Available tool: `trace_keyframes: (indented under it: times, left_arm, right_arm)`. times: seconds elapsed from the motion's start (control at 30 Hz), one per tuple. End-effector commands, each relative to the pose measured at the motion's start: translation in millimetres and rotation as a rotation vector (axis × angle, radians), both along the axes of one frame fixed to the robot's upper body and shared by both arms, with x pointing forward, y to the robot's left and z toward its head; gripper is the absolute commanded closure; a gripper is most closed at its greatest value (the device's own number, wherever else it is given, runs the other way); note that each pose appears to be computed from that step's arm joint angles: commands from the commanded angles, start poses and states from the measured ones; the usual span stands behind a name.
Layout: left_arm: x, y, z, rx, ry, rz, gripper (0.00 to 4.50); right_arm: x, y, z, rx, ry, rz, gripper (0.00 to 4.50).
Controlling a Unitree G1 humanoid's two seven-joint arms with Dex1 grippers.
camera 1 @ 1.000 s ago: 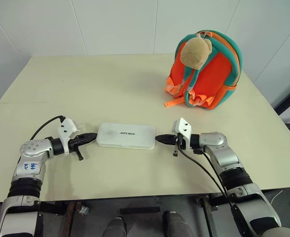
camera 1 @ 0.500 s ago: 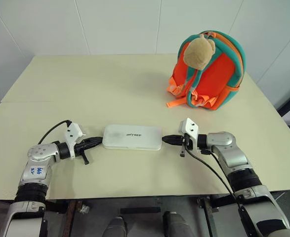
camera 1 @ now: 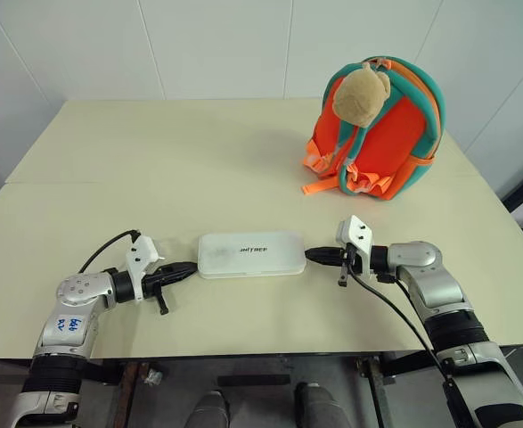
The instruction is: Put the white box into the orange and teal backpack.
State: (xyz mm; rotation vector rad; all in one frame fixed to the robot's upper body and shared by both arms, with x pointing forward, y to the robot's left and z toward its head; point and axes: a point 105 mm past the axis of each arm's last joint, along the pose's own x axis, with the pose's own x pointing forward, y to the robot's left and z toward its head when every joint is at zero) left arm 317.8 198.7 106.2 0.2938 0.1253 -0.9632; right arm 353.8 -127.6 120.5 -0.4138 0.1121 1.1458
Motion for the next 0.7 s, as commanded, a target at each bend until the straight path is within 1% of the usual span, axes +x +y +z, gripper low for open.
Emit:
trace_keyframes:
  times: [0.03, 0.07, 0.17, 0.3, 0.33, 0.4, 0.5, 0.53, 0.57, 0.6, 0.63, 0.7]
  left_arm:
    - [6, 6, 14, 0.001, -0.035, 0.032, 4.12]
    - [5, 8, 16, 0.000, -0.023, 0.030, 3.92]
    - [3, 16, 20, 0.008, -0.001, 0.031, 3.01]
    - [-1, 30, 30, -0.052, 0.069, 0.050, 1.79]
    - [0, 35, 32, -0.087, 0.122, 0.067, 1.47]
    - [-2, 43, 33, -0.164, 0.291, 0.112, 0.85]
    - [2, 43, 43, -0.285, 0.397, 0.129, 0.01]
    - [4, 42, 46, -0.334, 0.427, 0.132, 0.01]
    - [7, 39, 48, -0.411, 0.501, 0.144, 0.01]
    - [8, 36, 47, -0.450, 0.572, 0.157, 0.01]
    - [8, 33, 42, -0.468, 0.652, 0.174, 0.01]
    - [6, 26, 35, -0.492, 0.750, 0.183, 0.01]
  right_arm:
    - [2, -10, 15, -0.002, -0.021, -0.004, 3.62]
    - [2, -14, 16, -0.013, -0.023, -0.011, 3.28]
    - [3, -26, 19, -0.044, -0.018, -0.027, 2.28]
    - [0, -41, 23, -0.079, 0.031, -0.038, 0.95]
    - [-1, -42, 27, -0.070, 0.055, -0.036, 0.59]
    - [-3, -40, 34, -0.048, 0.119, -0.028, 0.00]
    - [-3, -33, 40, -0.018, 0.178, -0.022, 0.00]
    - [-3, -30, 42, -0.004, 0.197, -0.021, 0.00]
    - [-2, -24, 43, 0.011, 0.218, -0.016, 0.00]
    - [-1, -19, 43, 0.018, 0.237, -0.012, 0.00]
    - [-1, -15, 42, 0.015, 0.253, -0.013, 0.00]
    - [0, -10, 36, -0.014, 0.279, -0.010, 0.00]
